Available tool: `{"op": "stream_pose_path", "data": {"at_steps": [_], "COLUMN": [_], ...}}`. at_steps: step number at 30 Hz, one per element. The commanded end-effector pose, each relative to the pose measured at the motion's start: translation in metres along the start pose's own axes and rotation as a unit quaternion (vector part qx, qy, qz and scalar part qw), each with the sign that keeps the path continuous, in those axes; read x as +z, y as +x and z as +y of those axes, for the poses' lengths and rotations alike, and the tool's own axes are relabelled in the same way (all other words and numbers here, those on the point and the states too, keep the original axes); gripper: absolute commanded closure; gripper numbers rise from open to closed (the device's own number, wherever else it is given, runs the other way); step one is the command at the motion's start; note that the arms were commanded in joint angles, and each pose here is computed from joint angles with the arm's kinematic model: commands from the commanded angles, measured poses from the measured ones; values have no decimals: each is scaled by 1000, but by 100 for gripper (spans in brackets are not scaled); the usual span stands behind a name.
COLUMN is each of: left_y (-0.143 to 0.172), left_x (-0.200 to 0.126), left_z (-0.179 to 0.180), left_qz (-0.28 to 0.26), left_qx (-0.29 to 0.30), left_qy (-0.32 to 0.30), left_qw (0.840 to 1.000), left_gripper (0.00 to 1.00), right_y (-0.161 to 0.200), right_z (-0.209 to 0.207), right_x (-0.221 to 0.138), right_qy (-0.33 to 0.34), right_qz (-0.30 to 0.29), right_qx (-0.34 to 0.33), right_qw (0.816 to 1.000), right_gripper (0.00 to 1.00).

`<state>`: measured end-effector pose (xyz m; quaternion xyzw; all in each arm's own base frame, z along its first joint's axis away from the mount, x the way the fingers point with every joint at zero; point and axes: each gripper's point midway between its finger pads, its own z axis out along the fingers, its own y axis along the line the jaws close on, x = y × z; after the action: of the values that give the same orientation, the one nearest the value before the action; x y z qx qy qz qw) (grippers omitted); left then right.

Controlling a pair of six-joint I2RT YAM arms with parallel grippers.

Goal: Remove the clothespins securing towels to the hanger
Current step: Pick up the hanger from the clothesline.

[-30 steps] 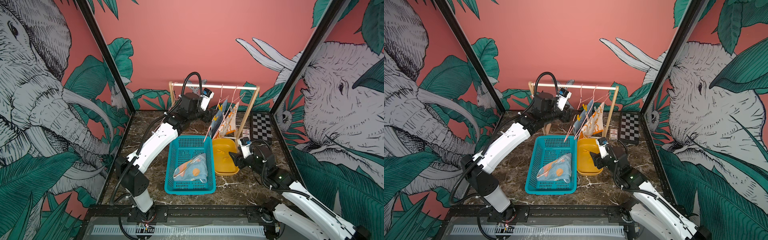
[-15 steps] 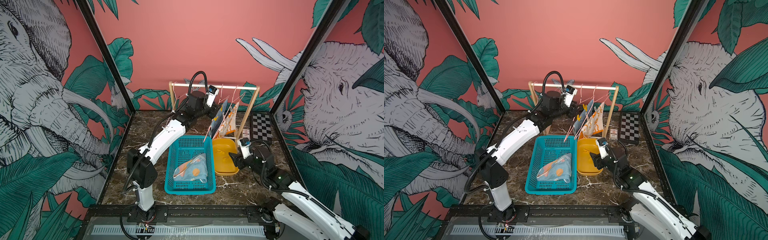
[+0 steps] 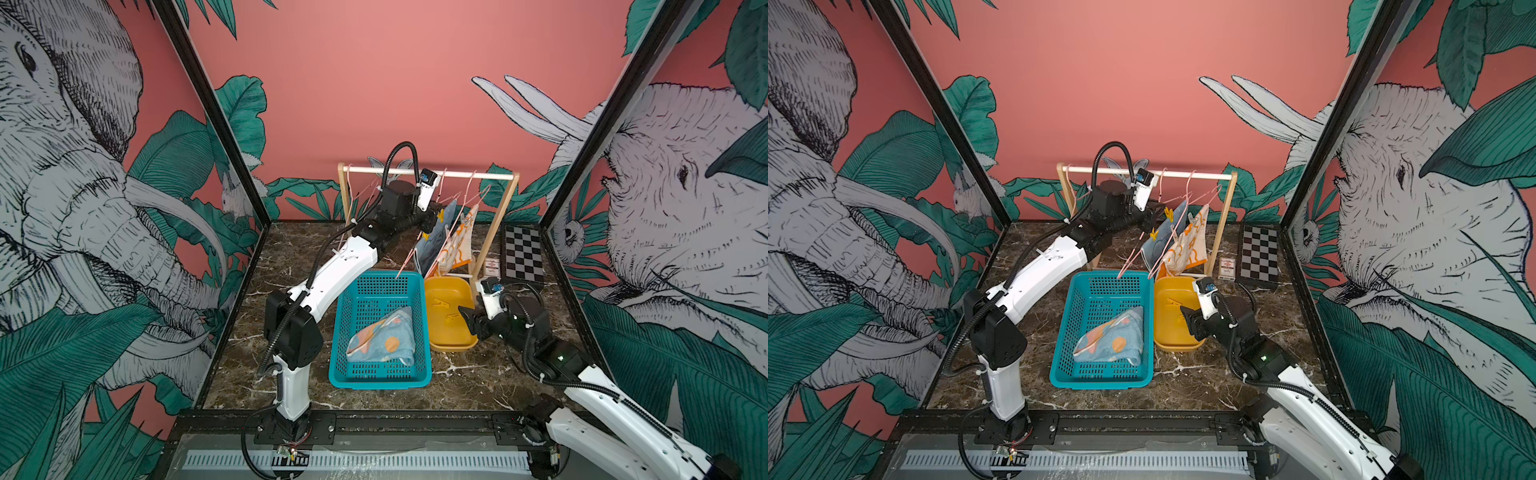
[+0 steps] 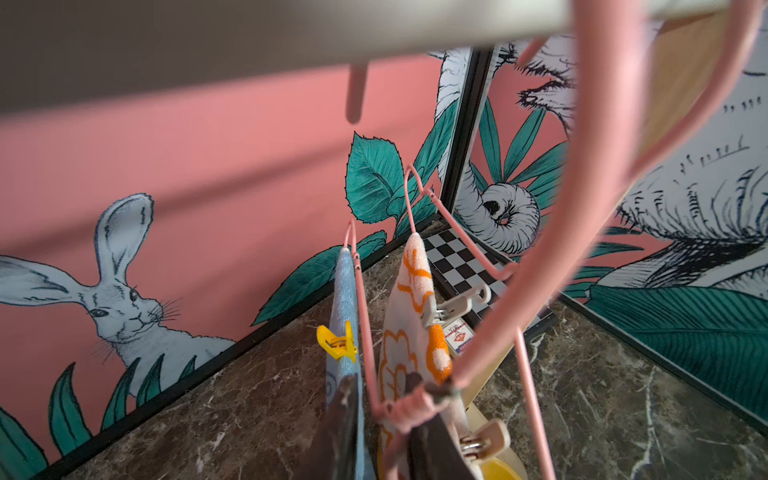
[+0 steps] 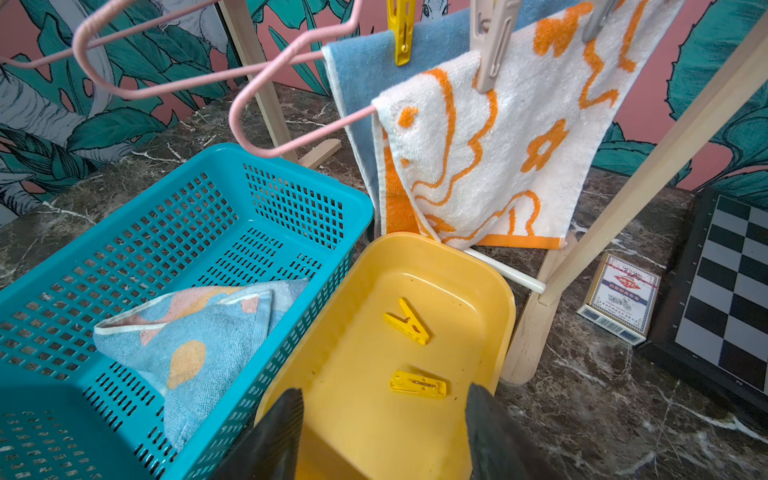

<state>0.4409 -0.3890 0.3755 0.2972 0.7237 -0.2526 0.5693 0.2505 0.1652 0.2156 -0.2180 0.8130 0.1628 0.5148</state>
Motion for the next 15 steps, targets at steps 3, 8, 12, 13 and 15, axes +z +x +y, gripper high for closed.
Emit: {"op": "stream_pose_path", "data": {"at_steps": [3,8,12,13,15], "left_y": [-34,-42,-48,-50,-53], "left_x": [-13,-23,-33,-36,-41], "left_z": [-2,-2,0,1,4], "left_qz": [-43,-46,-51,-52,-51], "left_qx": [11,22,34,37,47], "left_qy": [-6,-10,-20,-23,-33], "left_qw": [999,999,998,998,997], "left_gripper": [93,100,100,100,100], "right_y": [-8,-7,-5,-4,-4], "right_z": [-3,-3,-3,-3,-3], "right_x": [-3,-2,-1,0,-1], "right_qy": [6,6,6,6,6], "right_qz": [-20,-18,-14,-14,-14], "right_qx": [10,9,9,9,9], "right_qw": [1000,1000,1000,1000,1000], "right_gripper": [38,38,38,38,38]}}
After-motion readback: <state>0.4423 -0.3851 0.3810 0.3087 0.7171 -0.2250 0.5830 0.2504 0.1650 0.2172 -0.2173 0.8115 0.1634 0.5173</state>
